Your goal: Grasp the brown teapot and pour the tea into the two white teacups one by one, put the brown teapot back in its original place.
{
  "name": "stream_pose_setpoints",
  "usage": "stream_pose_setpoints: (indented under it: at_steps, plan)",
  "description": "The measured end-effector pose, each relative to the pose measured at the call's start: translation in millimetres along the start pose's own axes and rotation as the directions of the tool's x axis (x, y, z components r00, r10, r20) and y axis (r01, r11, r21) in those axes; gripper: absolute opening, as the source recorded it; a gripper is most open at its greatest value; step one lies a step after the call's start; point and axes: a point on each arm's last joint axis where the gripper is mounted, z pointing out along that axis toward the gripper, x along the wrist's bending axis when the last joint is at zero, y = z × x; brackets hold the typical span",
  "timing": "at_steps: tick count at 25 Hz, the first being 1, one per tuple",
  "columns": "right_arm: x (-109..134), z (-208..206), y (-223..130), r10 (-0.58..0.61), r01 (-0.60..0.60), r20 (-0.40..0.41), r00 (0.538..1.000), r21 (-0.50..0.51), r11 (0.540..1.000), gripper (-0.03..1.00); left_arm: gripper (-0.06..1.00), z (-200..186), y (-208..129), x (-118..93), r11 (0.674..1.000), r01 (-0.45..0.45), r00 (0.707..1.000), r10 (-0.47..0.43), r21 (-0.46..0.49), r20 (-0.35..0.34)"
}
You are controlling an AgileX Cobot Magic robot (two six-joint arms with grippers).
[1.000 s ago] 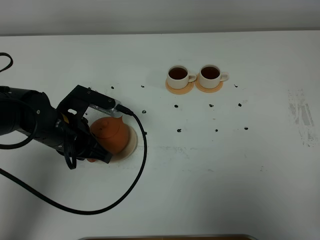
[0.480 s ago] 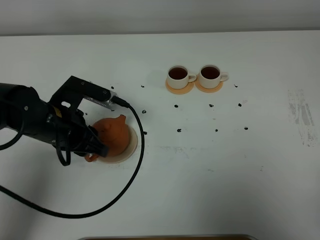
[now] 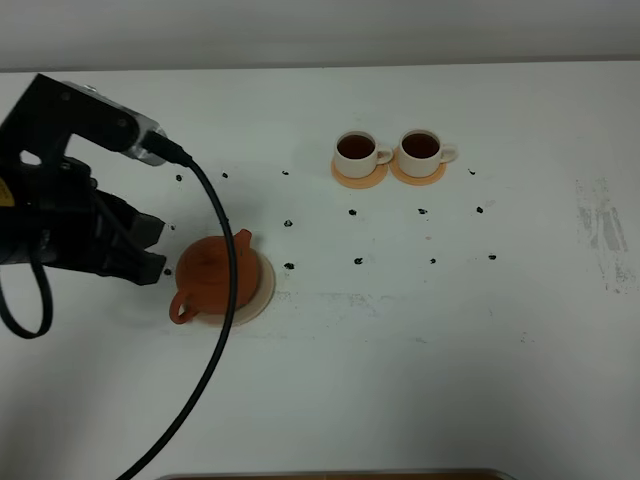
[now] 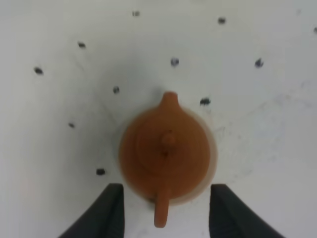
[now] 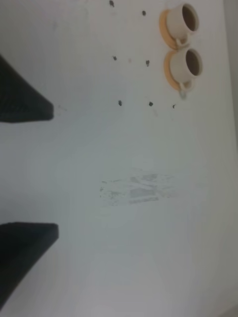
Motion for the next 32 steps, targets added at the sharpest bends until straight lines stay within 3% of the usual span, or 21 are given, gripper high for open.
stream_pose_setpoints:
  at_steps: [9, 11, 13, 17, 24, 27, 32]
  plan:
    - [0.0, 0.0, 0.0, 0.000, 0.000, 0.000, 1.000, 0.000, 1.000, 0.47, 0.43, -42.0, 2.4, -0.9, 0.994, -0.028, 0.999, 0.024, -0.110, -0.035]
    - [0.0, 0.0, 0.0, 0.000, 0.000, 0.000, 1.000, 0.000, 1.000, 0.47, 0.43, -55.1, 0.3, 0.4, 0.992, -0.004, 0.998, -0.003, -0.126, -0.060]
    - [0.0, 0.0, 0.0, 0.000, 0.000, 0.000, 1.000, 0.000, 1.000, 0.47, 0.43, -71.3, -6.1, 3.0, 0.989, 0.075, 0.992, -0.086, -0.124, -0.087]
    - [0.0, 0.0, 0.0, 0.000, 0.000, 0.000, 1.000, 0.000, 1.000, 0.47, 0.43, -101.3, -39.4, 12.6, 0.972, 0.219, 0.956, -0.231, -0.085, -0.178]
    - [0.0, 0.0, 0.0, 0.000, 0.000, 0.000, 1.000, 0.000, 1.000, 0.47, 0.43, -136.7, -103.6, 12.1, 0.933, 0.298, 0.875, -0.352, -0.203, -0.333]
    - [0.0, 0.0, 0.0, 0.000, 0.000, 0.000, 1.000, 0.000, 1.000, 0.47, 0.43, -149.3, -119.0, 6.7, 0.920, 0.333, 0.841, -0.389, -0.206, -0.377]
    - [0.0, 0.0, 0.0, 0.000, 0.000, 0.000, 1.000, 0.000, 1.000, 0.47, 0.43, -157.4, -136.2, -1.7, 0.900, 0.407, 0.808, -0.434, -0.155, -0.399]
